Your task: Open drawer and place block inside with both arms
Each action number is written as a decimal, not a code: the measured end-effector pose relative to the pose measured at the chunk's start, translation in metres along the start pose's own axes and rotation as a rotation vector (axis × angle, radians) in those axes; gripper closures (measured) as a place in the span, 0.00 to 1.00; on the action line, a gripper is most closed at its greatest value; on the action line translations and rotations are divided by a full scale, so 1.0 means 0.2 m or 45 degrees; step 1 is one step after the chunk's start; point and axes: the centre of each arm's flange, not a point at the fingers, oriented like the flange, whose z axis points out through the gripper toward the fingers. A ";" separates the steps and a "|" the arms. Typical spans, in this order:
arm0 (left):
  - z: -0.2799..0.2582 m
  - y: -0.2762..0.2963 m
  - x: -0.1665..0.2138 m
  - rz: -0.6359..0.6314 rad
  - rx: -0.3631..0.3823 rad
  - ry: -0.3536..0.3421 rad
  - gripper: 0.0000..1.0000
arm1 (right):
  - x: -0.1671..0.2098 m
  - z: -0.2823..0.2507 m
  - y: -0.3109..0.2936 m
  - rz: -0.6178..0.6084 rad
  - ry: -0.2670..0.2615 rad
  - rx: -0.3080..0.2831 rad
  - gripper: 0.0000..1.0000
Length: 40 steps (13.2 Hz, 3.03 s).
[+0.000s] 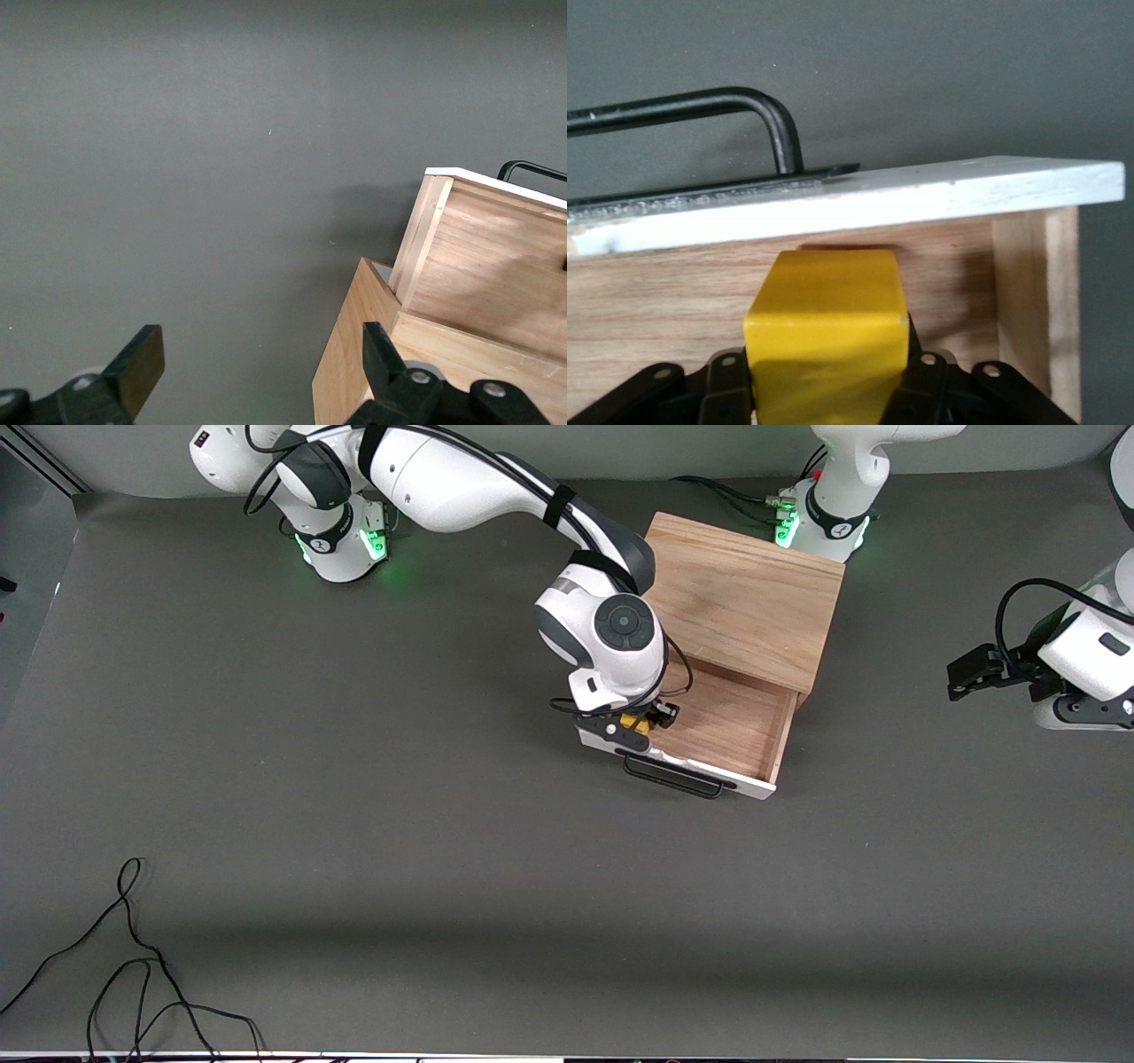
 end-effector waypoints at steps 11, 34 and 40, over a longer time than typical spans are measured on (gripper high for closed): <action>0.00 0.00 0.00 0.001 0.000 0.002 0.00 | -0.12 0.00 -0.03 -0.008 -0.031 0.026 0.45; -0.01 0.00 0.00 0.004 0.000 0.007 0.00 | 0.34 -0.59 0.12 0.021 -0.012 0.030 0.03; -0.02 0.01 0.00 0.005 0.000 0.012 0.00 | 0.87 -1.28 0.61 -0.198 -0.035 -0.030 0.00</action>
